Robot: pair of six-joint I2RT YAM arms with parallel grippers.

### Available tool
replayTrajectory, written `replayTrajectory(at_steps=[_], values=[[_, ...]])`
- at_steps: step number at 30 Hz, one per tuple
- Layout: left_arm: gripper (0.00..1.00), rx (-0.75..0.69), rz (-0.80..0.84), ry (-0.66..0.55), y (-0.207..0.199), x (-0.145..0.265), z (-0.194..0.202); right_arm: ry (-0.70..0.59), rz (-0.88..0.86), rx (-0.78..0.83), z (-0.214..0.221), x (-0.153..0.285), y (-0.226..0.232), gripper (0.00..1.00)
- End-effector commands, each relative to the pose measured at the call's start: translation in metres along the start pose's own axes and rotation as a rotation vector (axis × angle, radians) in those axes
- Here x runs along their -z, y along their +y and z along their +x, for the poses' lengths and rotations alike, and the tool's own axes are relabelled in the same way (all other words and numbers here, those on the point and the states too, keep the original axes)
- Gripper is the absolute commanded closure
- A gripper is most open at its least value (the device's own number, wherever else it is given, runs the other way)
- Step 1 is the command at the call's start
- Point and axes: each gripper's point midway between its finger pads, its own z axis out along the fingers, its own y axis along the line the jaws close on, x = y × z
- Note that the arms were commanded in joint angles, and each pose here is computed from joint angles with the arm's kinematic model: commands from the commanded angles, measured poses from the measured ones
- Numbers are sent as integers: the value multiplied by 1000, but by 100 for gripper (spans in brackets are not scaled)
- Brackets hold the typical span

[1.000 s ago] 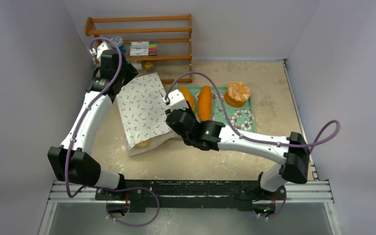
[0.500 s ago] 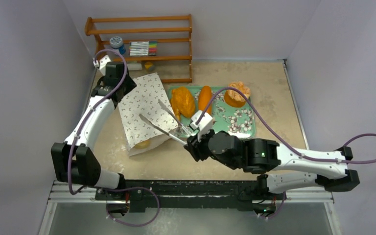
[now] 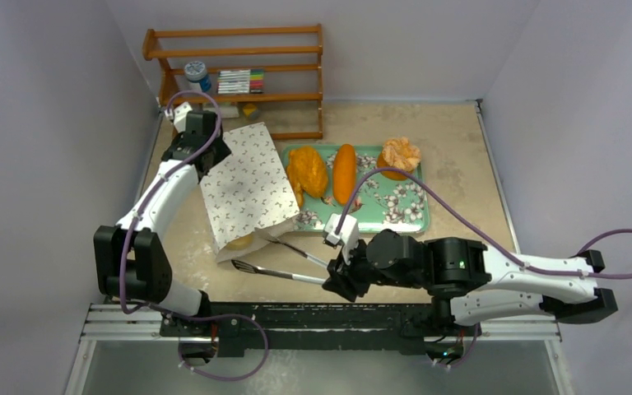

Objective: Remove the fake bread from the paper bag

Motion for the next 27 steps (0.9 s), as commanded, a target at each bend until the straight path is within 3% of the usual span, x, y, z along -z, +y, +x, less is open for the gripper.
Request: replayTrajectory(at_steps=[1,16,27], values=[[54,11,8,-57,-2,1,-14,36,-108,-11,11,3,18,70],[55,50,65,-75,-3,19,-15,95,-108,-80,59,-53,24,71],[56,58,98,-71,0,26,-8,83,24,-76,52,-86,5,72]])
